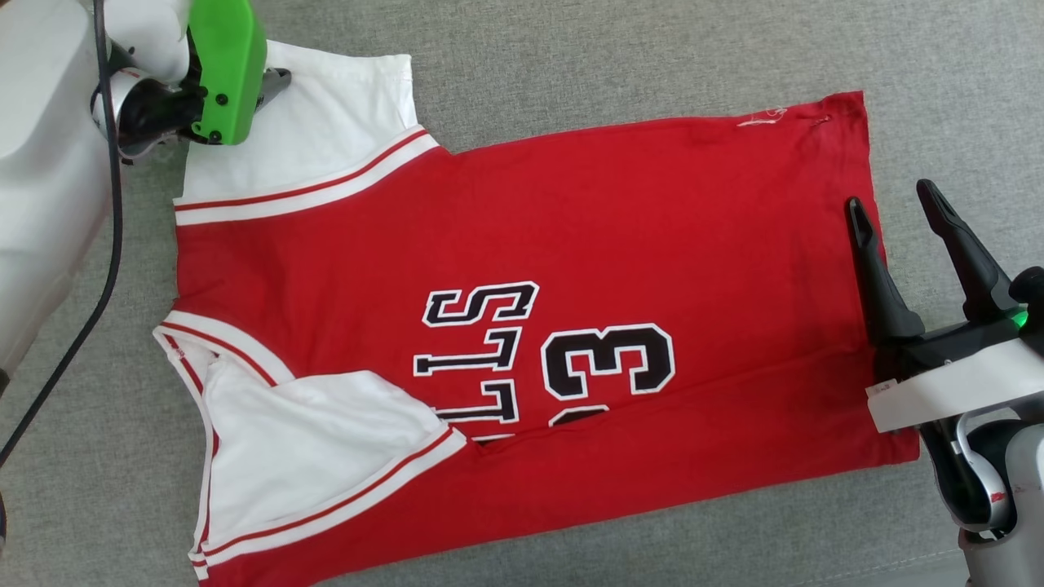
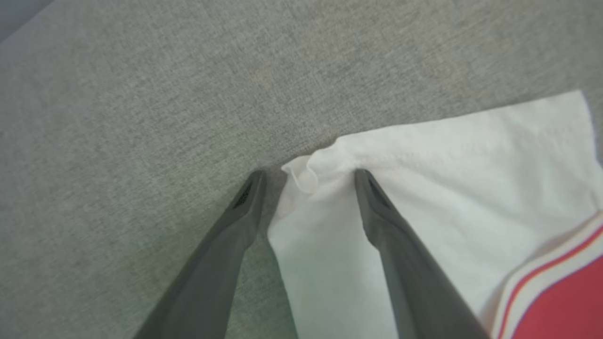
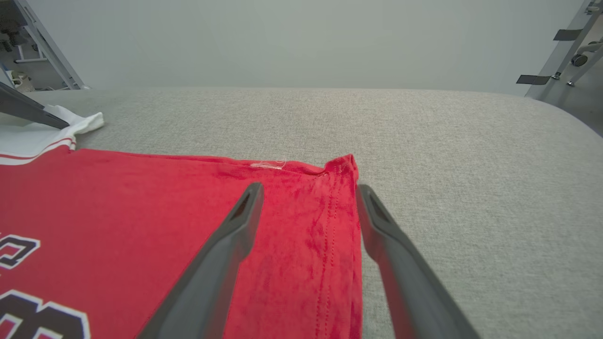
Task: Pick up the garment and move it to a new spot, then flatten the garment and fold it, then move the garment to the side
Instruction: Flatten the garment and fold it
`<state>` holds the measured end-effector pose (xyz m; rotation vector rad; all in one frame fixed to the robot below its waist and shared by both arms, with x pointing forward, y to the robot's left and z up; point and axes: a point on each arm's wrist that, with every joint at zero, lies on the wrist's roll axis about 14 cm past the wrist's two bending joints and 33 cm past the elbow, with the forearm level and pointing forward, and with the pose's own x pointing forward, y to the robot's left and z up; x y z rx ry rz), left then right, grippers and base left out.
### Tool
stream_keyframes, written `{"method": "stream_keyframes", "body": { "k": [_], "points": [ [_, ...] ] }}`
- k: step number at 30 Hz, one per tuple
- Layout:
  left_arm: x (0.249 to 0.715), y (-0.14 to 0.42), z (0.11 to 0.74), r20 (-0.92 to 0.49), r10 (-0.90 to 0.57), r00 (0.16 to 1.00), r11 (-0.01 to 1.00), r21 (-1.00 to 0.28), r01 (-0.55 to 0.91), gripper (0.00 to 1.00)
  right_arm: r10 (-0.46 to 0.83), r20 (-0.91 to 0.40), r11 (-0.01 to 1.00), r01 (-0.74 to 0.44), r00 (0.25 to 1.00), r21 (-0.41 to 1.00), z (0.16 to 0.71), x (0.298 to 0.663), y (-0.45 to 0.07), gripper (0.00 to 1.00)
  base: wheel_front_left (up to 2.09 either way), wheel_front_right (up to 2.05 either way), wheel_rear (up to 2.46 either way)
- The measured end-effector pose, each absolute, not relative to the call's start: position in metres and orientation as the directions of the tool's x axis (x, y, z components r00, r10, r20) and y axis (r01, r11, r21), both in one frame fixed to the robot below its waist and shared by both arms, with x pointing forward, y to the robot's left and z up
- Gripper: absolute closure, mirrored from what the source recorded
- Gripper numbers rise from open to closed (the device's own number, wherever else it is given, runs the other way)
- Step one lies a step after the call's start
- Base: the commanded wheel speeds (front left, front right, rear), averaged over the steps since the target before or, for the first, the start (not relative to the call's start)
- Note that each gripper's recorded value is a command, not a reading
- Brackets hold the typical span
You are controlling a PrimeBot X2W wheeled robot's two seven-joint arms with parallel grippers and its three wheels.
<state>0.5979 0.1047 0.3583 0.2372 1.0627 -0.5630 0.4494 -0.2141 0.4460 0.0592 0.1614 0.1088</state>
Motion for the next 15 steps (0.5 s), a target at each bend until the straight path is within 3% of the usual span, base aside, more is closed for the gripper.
{"method": "stream_keyframes", "body": {
  "k": [6, 15],
  "points": [
    [0.591, 0.096, 0.369, -0.853, -0.347, 0.391, 0.809, -0.062, 0.584, 1.0, 0.102, -0.127, 0.994, -0.096, 0.987, 0.051, 0.459, 0.451, -0.222, 0.0, 0.0, 0.0, 0.0],
    [0.588, 0.085, 0.414, -0.731, -0.438, 0.523, 0.779, -0.019, 0.627, 1.0, 0.112, -0.037, 0.992, -0.114, 0.993, -0.059, 0.519, 0.473, -0.251, 0.0, 0.0, 0.0, 0.0]
  ]
}}
